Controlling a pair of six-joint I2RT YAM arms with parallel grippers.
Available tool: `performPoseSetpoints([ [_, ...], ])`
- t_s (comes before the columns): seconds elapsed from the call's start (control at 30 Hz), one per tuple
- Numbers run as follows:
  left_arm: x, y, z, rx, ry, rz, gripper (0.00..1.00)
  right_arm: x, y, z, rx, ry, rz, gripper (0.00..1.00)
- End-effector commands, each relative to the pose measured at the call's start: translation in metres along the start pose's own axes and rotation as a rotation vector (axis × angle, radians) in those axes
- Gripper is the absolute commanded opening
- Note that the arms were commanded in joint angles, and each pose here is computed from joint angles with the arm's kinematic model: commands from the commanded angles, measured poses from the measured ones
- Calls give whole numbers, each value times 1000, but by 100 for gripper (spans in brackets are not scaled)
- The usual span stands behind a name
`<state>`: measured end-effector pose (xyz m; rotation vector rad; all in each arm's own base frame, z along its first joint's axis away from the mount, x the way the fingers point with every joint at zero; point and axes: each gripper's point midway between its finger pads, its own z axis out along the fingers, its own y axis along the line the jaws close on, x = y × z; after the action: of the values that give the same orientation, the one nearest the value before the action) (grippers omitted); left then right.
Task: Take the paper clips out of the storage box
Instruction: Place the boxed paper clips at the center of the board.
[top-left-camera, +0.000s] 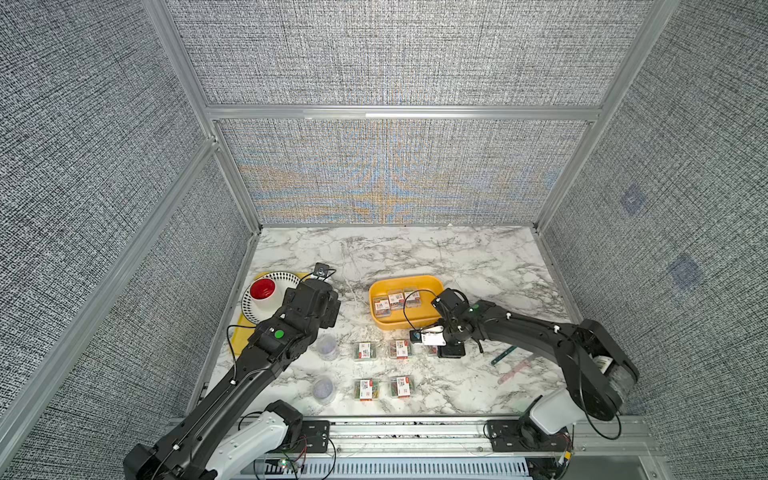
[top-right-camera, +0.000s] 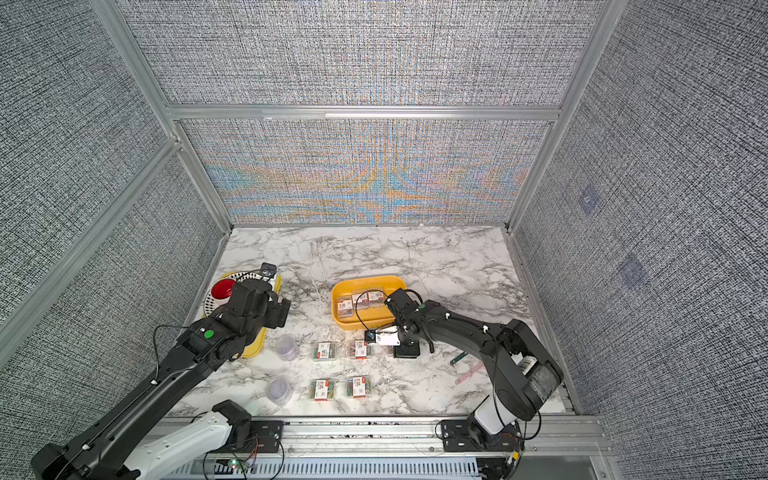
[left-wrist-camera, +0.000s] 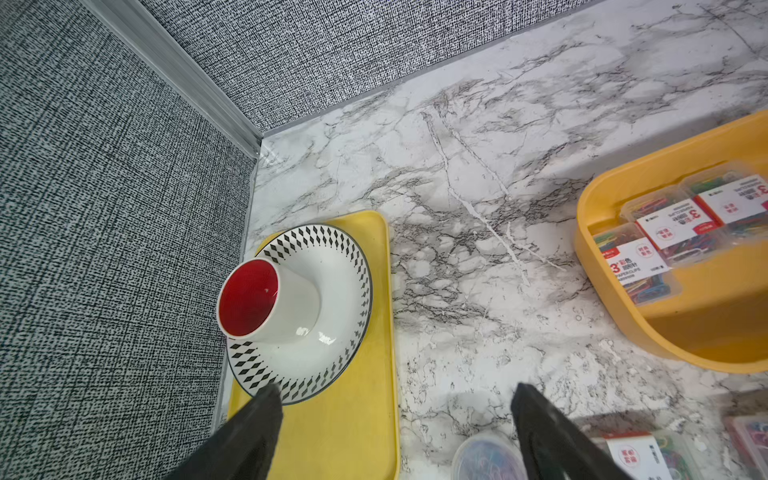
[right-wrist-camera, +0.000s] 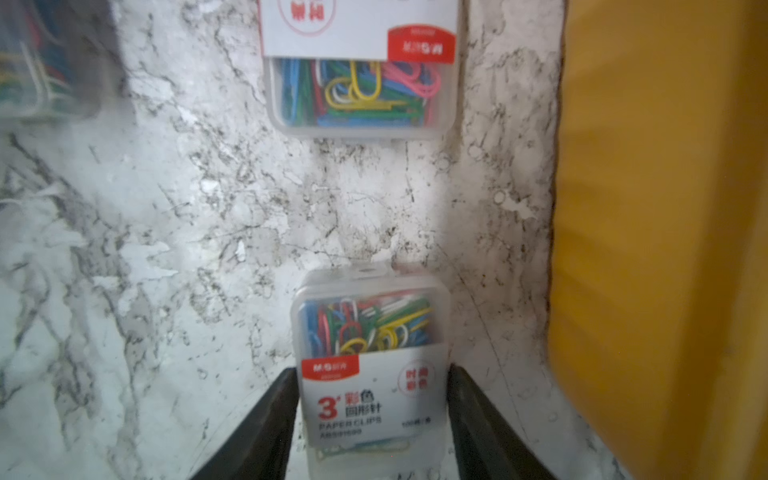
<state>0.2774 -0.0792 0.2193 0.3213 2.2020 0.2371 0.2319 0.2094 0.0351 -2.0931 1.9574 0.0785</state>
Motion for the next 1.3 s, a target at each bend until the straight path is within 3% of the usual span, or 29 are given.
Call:
performPoseSetpoints([
  [0.0,-10,-1,-2,8,-36,-19,89,-2,-2,-1,3,-4,7,61],
  [0.57,-9,-1,-1,9,-34,-18,90,-2,-5,-1,15,-2,17,73],
  [1.27,-10,0,-2,6,-36,-19,91,-7,-8,-13,24,-16,35,76],
])
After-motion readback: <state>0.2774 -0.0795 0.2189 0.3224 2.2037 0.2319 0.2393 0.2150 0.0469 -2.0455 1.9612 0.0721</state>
